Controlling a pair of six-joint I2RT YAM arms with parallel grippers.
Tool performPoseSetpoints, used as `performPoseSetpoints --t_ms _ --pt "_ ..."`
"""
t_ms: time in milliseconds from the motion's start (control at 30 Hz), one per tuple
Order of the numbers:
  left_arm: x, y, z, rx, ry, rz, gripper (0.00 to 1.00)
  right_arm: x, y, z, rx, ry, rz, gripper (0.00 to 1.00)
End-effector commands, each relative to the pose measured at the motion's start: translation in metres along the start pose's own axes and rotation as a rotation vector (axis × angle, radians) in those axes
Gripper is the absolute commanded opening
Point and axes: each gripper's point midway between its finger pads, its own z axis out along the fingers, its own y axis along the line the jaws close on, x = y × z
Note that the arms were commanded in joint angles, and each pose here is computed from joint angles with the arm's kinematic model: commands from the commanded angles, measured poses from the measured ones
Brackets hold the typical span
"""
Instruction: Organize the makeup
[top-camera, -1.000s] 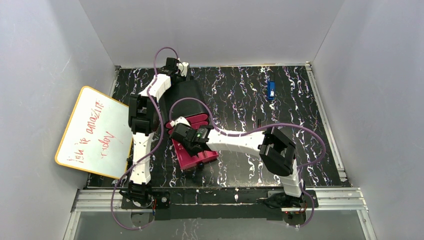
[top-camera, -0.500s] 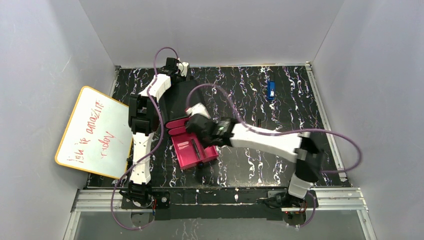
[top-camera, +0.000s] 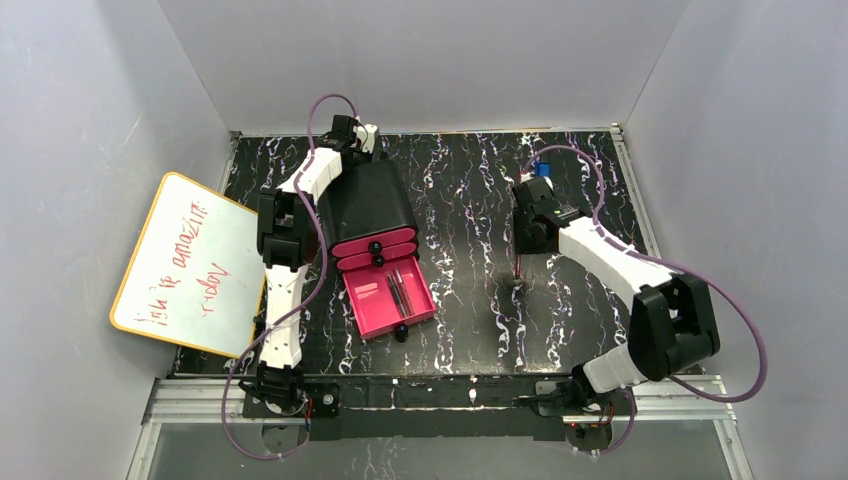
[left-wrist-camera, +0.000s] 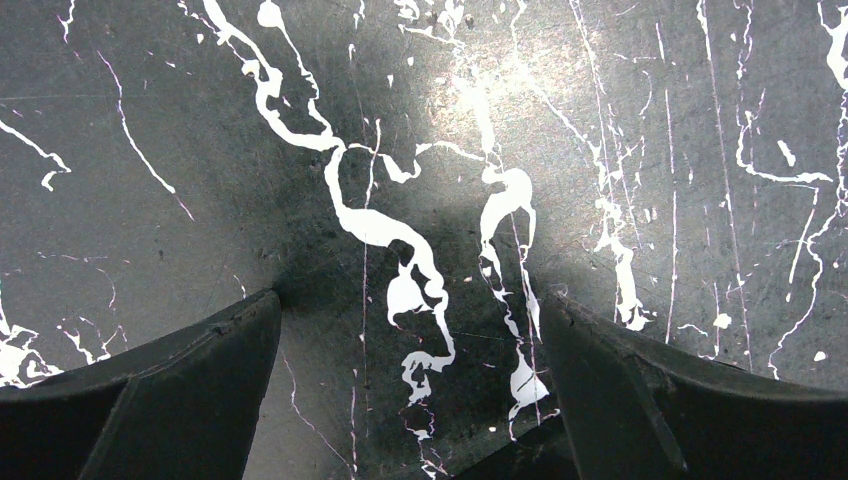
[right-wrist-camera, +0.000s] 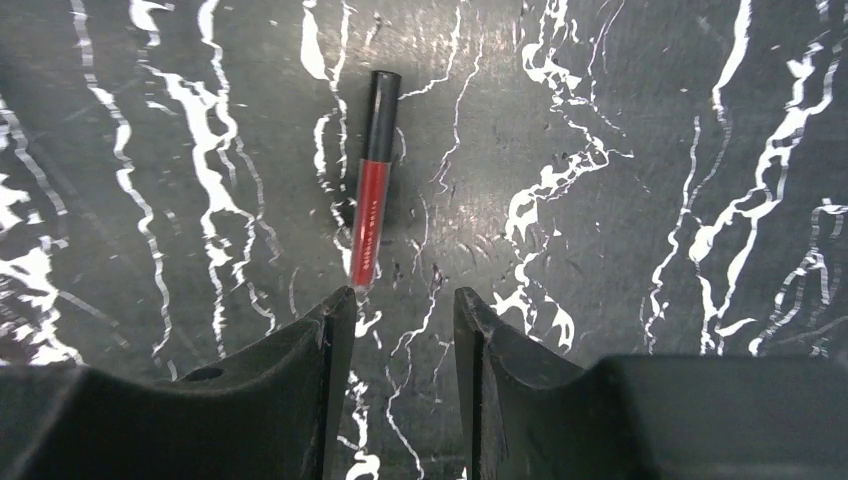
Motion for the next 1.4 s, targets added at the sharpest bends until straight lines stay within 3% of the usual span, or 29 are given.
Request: performPoseSetpoints --t_ms 0,700,1033,1200,1367 --pt "0.02 -0.016 0.006 0.05 0.076 -0.003 0.98 -0.002 0.006 0.026 -0.082 -0.006 0.016 0.49" --pt "0.025 -0.015 0.011 0.048 0.089 -0.003 0.98 0.038 0.008 0.084 -0.076 0.104 0.028 0.46" --pt "0.025 -0.015 0.011 0.046 0.09 -0.001 0.98 0.041 0.002 0.087 -0.04 0.116 0.024 0.29" --pt "0.024 -0.014 0.01 0.041 0.087 0.002 0.98 0.03 -0.003 0.072 -0.02 0.106 0.021 0.19" --pt "0.023 -0.015 0.011 0.045 0.087 -0.002 0.98 -0.015 0.009 0.012 -0.078 -0.025 0.026 0.16"
